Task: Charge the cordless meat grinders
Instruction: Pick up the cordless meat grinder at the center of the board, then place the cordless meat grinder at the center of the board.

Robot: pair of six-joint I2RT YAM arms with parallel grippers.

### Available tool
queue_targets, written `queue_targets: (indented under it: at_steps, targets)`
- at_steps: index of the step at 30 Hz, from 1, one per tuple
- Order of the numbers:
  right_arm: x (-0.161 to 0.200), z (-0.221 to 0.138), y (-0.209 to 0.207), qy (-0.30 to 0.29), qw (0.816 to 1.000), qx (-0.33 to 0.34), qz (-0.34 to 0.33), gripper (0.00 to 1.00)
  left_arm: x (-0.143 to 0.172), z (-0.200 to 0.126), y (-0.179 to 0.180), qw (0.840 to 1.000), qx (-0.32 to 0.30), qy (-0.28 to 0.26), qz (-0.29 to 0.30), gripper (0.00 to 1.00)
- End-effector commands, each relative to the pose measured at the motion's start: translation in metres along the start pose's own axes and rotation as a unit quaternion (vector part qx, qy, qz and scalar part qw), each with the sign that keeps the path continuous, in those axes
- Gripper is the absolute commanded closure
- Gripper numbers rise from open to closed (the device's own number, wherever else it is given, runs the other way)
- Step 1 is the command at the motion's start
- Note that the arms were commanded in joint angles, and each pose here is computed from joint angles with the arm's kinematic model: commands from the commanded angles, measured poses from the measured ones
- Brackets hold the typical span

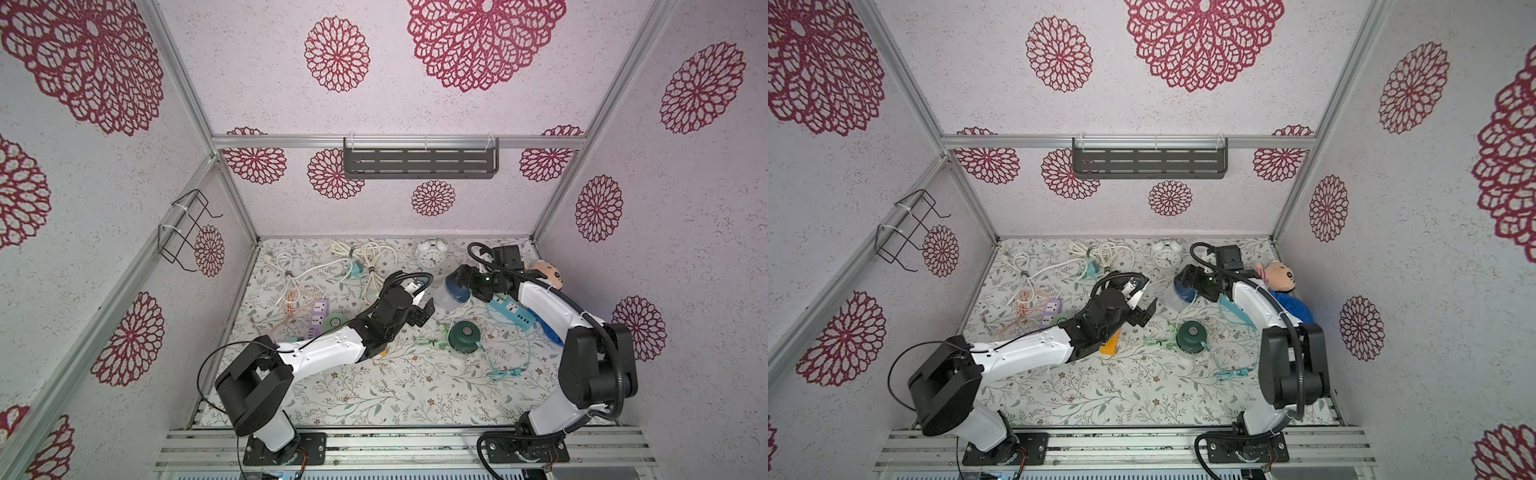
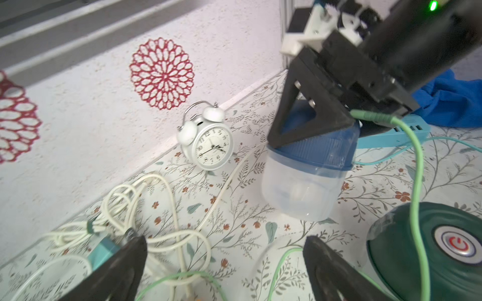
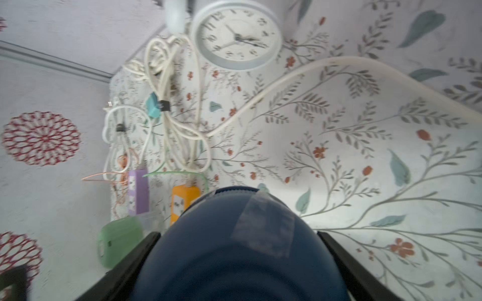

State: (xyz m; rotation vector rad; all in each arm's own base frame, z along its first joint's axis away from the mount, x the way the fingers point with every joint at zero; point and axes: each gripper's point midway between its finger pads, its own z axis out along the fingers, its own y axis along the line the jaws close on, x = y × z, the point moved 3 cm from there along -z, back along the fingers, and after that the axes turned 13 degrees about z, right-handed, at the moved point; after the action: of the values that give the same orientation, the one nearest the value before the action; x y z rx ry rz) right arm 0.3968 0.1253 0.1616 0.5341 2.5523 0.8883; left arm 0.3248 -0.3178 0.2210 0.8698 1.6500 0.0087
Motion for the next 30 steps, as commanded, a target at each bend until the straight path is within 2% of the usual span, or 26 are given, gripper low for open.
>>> queue_targets:
  at_steps: [1,6,10,13,19,27,30]
  targets:
    - [-0.024,-0.005,-0.001,-0.05,0.997,0.043,-0.036,0.31,0.017,-0.017,0.011,0.998,-0.034,0.033,-0.039,0.03]
    - [-0.04,-0.001,-0.018,-0.088,0.987,0.123,-0.058,0.32,0.037,-0.044,0.033,0.99,-0.081,0.071,-0.092,0.03]
    - [-0.044,0.004,-0.022,-0.099,0.975,0.178,-0.091,0.3,0.055,-0.055,0.05,0.976,-0.099,0.147,-0.127,0.03]
    - [-0.042,0.011,-0.025,-0.099,0.968,0.203,-0.105,0.28,0.072,-0.062,0.068,0.959,-0.11,0.21,-0.158,0.03]
    - [-0.037,0.024,-0.031,-0.095,0.966,0.216,-0.109,0.24,0.095,-0.071,0.114,0.92,-0.114,0.278,-0.251,0.0]
    - [-0.032,0.028,-0.028,-0.092,0.967,0.206,-0.113,0.04,0.121,-0.058,0.143,0.893,-0.124,0.339,-0.27,0.05]
    - [-0.034,0.019,-0.019,-0.1,0.969,0.194,-0.114,0.01,0.131,-0.045,0.151,0.887,-0.118,0.362,-0.262,0.12]
